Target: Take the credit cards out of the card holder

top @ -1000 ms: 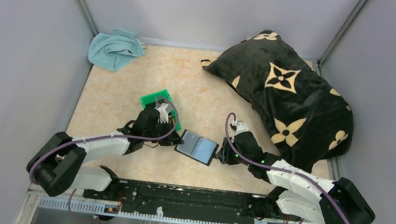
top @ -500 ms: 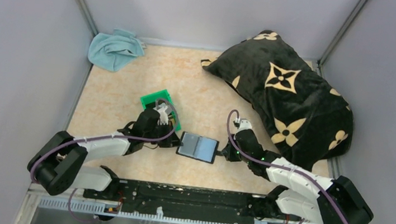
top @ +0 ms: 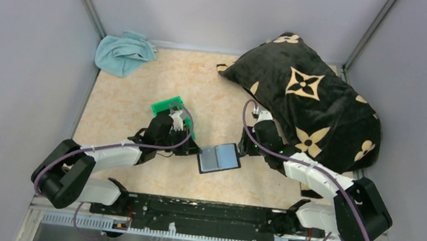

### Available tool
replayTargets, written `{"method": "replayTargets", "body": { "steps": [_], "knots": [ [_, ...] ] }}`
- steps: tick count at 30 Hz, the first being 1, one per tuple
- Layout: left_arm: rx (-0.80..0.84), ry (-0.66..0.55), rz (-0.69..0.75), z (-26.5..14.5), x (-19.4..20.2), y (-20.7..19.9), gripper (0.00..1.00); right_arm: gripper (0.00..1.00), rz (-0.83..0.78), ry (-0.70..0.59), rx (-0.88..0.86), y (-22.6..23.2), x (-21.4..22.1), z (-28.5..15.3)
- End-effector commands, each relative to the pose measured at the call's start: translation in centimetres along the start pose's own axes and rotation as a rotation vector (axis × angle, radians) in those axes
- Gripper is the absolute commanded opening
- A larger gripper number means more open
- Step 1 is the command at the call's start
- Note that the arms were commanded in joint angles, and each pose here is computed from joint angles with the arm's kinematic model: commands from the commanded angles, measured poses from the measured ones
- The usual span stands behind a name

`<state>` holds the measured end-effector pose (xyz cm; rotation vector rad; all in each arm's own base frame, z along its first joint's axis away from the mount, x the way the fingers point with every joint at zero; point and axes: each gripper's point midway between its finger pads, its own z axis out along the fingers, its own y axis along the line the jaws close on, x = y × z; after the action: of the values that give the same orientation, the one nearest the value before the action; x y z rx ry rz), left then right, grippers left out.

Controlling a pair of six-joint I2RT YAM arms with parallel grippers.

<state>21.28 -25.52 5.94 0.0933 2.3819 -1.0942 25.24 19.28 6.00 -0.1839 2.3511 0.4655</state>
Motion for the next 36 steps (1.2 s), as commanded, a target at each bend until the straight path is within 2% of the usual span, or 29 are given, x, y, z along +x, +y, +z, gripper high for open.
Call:
{"method": "replayTargets", "body": {
  "steps": [1, 4, 6, 8, 11, 12, 13, 14, 15, 16, 19, 21, 24, 25, 27, 28, 30, 34, 36],
  "knots": [
    [0.096, -0.037, -0.005, 0.3, -1.5, -2.3, 0.40, 0.51, -0.007, -0.139, 0.017, 0.5, -4.9, -1.9],
    [0.101, -0.076, -0.041, 0.1, -1.4, -2.2, 0.74, 0.56, 0.002, -0.248, 0.044, 0.1, -6.9, -4.0],
    [0.064, -0.097, -0.048, 0.0, -1.1, -1.6, 0.90, 0.56, -0.014, -0.332, 0.035, 0.6, -8.2, -5.9],
    [0.025, -0.130, -0.015, -0.2, -1.2, -1.4, 0.93, 0.56, -0.037, -0.431, 0.012, 1.7, -9.6, -8.2],
    [-0.106, -0.204, 0.119, -0.5, -1.9, -1.4, 0.93, 0.55, -0.092, -0.569, -0.003, 3.4, -10.7, -10.9],
    [-0.145, -0.238, 0.165, -0.6, -2.6, -1.6, 0.92, 0.60, -0.066, -0.595, -0.019, 3.6, -10.6, -11.1],
    [-0.170, -0.264, 0.195, -0.8, -3.2, -1.8, 0.92, 0.82, -0.017, -0.619, -0.009, 3.1, -10.5, -10.9],
    [-0.182, -0.289, 0.206, -1.1, -3.8, -2.0, 0.92, 0.86, 0.026, -0.643, 0.006, 2.4, -10.3, -10.5],
    [-0.176, -0.311, 0.195, -1.3, -4.2, -2.4, 0.91, 0.78, 0.031, -0.656, -0.009, 2.3, -10.0, -10.0],
    [-0.160, -0.328, 0.176, -1.5, -4.3, -2.7, 0.88, 0.65, 0.009, -0.650, -0.051, 2.7, -9.9, -9.5],
    [-0.083, -0.368, 0.112, -1.8, -4.1, -3.3, 0.66, 0.22, -0.071, -0.526, -0.175, 4.8, -9.1, -7.5],
    [-0.054, -0.380, 0.045, -1.9, -3.8, -3.5, 0.51, 0.00, -0.127, -0.431, -0.216, 6.0, -8.0, -6.1],
    [-0.021, -0.346, 0.037, -1.3, -3.0, -3.7, 0.39, 0.00, -0.160, -0.318, -0.276, 7.3, -6.1, -4.0],
    [-0.019, -0.329, 0.039, -1.0, -2.8, -3.7, 0.30, 0.00, -0.165, -0.283, -0.310, 7.9, -5.4, -3.6],
    [0.018, -0.275, 0.048, -0.3, -2.0, -4.3, 0.05, 0.00, -0.162, -0.208, -0.393, 9.3, -3.8, -3.1],
    [0.051, -0.245, 0.051, 0.0, -1.5, -4.9, 0.00, 0.00, -0.143, -0.173, -0.420, 9.7, -3.0, -2.8],
    [0.105, -0.191, 0.035, 0.6, -0.4, -5.6, 0.02, 0.00, -0.106, -0.119, -0.465, 10.3, -1.5, -2.3],
    [0.120, -0.186, -0.032, 1.1, 0.8, -4.5, 0.35, 0.00, -0.095, -0.096, -0.480, 10.9, -0.3, -1.7],
    [0.093, -0.183, -0.019, 1.2, 1.1, -3.8, 0.42, 0.00, -0.100, -0.085, -0.485, 11.4, 0.0, -1.4]
  ]
}}
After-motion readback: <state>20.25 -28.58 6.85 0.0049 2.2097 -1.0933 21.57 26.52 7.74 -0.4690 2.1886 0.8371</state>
